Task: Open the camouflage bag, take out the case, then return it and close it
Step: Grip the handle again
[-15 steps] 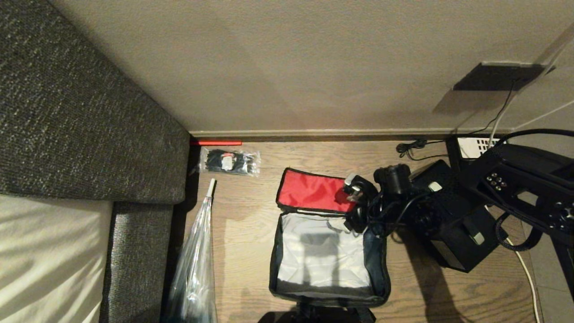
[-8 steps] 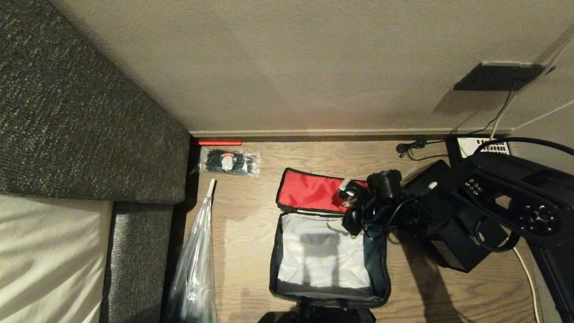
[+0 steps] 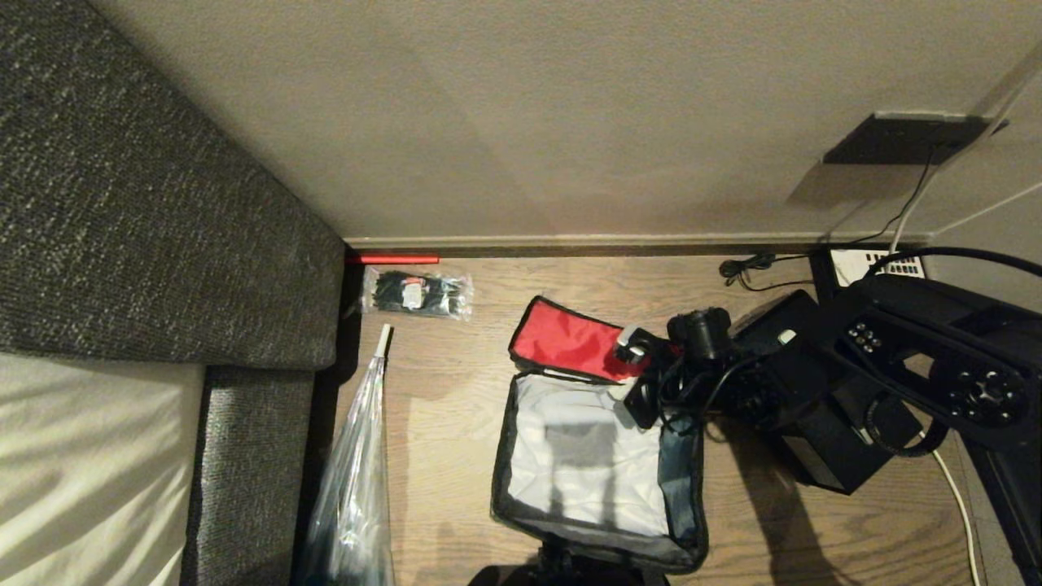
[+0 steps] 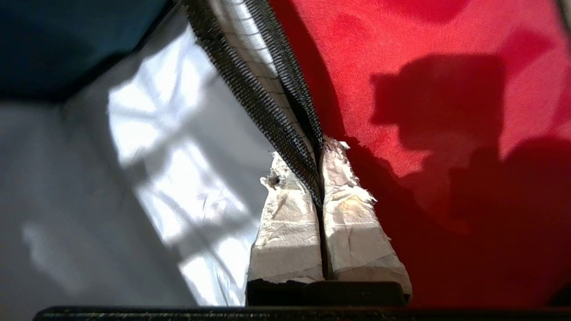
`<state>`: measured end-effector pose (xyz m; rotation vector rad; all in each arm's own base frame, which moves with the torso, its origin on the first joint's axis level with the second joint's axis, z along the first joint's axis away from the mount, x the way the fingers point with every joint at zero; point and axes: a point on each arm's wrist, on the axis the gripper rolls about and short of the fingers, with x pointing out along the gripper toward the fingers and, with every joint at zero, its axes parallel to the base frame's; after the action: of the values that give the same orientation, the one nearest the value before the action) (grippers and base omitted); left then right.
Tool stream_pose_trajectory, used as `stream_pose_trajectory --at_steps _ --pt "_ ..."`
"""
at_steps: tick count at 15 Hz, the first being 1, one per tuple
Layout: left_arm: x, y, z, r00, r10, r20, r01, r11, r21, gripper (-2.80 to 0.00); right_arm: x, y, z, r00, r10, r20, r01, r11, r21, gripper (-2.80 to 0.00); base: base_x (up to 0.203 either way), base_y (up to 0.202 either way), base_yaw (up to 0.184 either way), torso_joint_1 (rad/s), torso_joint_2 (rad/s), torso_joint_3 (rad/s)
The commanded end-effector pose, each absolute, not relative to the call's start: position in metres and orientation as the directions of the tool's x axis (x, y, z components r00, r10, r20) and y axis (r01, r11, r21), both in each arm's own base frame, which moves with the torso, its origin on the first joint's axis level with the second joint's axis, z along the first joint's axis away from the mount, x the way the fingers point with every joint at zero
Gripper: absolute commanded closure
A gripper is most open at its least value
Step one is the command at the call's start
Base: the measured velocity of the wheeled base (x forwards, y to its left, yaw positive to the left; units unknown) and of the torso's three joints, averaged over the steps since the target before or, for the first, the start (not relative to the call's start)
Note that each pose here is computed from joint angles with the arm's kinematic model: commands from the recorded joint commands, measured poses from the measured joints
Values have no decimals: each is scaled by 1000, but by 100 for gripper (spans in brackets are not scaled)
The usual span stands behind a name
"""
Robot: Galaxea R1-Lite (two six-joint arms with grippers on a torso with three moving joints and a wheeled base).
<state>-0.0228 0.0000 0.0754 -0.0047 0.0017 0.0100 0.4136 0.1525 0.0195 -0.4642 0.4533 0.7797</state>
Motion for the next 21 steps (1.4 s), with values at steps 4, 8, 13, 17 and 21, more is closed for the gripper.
stream_pose_trajectory --at_steps 4,8,13,17,21 --pt "-23 0 75 1000 11 -2 -11 1000 -5 0 417 154 61 677 581 -453 -726 627 -282 0 0 0 0 0 0 0" --pt "-23 0 75 1000 12 -2 -12 1000 -5 0 426 165 71 655 642 -399 -755 587 -293 0 0 0 0 0 0 0" --pt "-23 0 75 1000 11 -2 -11 1000 -5 0 443 173 75 645 672 -364 -763 541 -353 0 0 0 0 0 0 0" --pt "-23 0 75 1000 11 -2 -11 1000 -5 0 450 159 68 657 649 -384 -753 546 -366 0 0 0 0 0 0 0" --pt "-23 0 75 1000 10 -2 -10 1000 -5 0 459 139 68 686 617 -385 -727 565 -389 0 0 0 0 0 0 0"
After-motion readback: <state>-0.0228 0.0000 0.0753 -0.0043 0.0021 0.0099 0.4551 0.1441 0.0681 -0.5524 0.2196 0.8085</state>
